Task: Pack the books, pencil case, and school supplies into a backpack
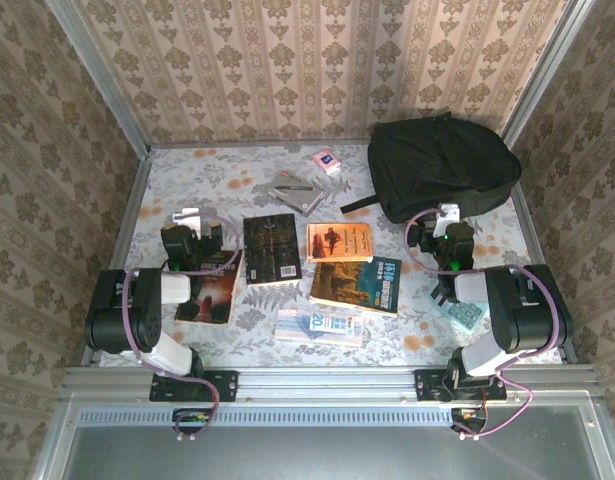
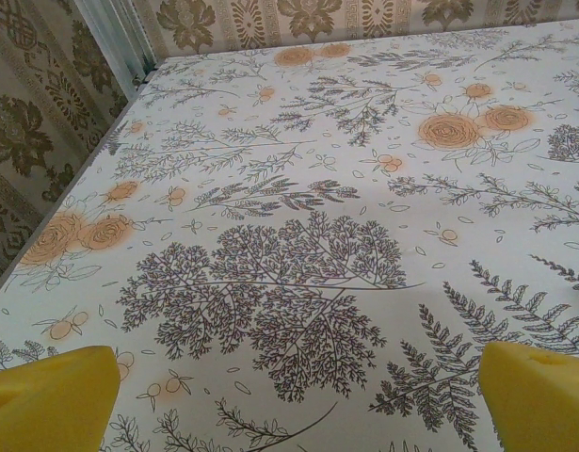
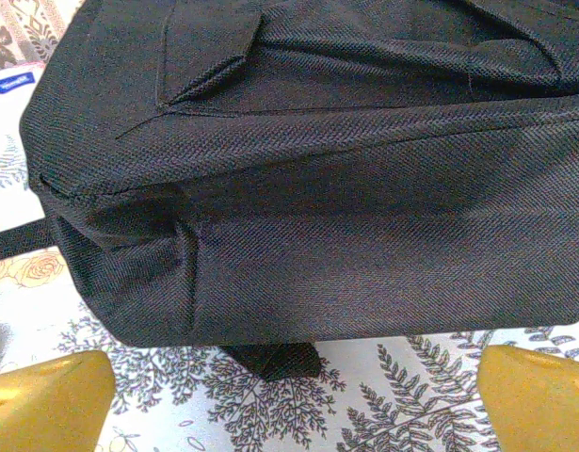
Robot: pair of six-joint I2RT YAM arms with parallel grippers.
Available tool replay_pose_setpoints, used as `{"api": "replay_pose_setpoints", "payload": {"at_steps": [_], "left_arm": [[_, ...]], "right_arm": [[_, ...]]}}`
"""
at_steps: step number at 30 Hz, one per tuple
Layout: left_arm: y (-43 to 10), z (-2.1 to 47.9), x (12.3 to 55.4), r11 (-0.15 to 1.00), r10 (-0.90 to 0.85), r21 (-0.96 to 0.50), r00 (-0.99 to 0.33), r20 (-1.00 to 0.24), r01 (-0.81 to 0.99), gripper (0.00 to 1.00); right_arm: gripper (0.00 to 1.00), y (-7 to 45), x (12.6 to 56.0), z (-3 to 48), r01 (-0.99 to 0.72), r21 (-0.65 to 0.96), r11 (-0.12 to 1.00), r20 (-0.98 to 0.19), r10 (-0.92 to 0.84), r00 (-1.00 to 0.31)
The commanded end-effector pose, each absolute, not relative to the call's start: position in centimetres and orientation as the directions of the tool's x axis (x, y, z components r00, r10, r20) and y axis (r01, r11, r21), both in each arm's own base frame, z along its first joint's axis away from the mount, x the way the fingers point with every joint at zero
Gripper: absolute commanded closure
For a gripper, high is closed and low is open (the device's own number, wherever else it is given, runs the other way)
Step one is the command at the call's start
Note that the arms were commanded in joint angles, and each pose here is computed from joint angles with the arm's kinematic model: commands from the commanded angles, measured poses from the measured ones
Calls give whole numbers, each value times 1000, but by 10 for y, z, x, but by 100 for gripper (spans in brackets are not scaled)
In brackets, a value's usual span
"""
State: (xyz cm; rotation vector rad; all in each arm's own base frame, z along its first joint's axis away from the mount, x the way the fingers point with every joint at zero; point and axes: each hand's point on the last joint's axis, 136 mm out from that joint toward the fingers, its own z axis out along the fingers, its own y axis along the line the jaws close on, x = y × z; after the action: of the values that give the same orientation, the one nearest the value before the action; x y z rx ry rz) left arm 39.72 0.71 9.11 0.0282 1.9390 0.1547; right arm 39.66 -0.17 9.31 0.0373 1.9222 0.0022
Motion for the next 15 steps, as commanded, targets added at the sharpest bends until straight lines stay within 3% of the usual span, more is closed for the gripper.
{"api": "replay_pose_setpoints", "payload": {"at_steps": [1,11,15], "left_arm": [[4,95,397,992,95,119,-352,-931,-48,0],[1,99,396,988,121,147,-339,-933,-53,0],[5,130,387,977,138,182,-327,-935,-111,0]], "right_arm": [[0,2,401,99,12,13,1000,-943,16,-334],[0,2,400,99,10,16,1000,-943,18,-333],[0,10,402,114,-14,-22,1000,-933,-26,-360]]}}
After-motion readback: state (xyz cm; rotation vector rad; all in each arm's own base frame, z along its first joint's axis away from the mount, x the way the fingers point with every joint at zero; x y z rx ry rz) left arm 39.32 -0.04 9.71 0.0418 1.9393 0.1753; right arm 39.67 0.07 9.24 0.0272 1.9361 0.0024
